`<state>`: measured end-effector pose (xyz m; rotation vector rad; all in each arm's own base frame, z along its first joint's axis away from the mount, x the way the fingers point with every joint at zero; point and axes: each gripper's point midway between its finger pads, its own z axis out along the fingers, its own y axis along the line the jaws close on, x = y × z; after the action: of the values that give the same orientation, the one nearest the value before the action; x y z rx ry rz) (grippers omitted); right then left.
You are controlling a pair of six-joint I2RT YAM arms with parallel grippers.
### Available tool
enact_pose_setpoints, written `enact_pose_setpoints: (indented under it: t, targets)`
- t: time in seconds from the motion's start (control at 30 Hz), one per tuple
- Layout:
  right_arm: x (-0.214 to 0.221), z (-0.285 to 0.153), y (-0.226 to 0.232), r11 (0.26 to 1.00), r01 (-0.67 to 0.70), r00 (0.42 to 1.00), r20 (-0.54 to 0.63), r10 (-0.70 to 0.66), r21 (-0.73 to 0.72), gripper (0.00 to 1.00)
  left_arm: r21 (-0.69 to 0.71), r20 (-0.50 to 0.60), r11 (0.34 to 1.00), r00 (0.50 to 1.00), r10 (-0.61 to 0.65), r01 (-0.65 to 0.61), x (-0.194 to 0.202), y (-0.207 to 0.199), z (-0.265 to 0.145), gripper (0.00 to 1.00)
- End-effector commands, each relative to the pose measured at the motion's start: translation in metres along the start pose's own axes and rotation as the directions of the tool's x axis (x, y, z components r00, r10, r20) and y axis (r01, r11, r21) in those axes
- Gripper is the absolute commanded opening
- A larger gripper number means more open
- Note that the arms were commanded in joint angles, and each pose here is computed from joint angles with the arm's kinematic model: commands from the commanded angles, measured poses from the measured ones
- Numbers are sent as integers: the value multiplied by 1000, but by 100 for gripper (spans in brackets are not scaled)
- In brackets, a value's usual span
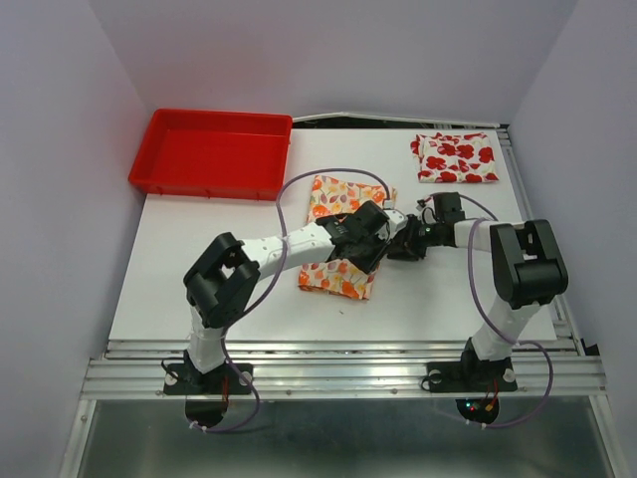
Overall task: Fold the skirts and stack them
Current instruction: Fold the skirt
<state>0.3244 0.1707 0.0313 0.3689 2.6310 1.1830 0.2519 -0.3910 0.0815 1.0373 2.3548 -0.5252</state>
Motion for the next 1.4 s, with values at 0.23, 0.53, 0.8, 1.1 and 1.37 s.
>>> enact_pose_setpoints:
  t: [0.23,0.53,0.8,1.1,1.37]
  targets:
    - [-4,15,1,999,27,1000,-8,-27,-27,32,-67,31,997,999,-33,35,-22,10,15,42]
    - [0,20,-1,999,23,999,-28,-24,-21,28,-91,11,995,1000,-29,30,-17,15,22,49]
    - [0,21,-3,1000,22,999,-31,-22,-19,26,-66,-6,997,1000,-29,28,-13,11,27,18]
    - [1,21,-5,1000,22,999,-33,-23,-10,22,-30,48,999,999,-22,23,-31,4,12,0]
    - [3,22,-7,1000,18,999,-37,-18,-8,22,38,111,999,993,-32,28,-48,-10,-6,0]
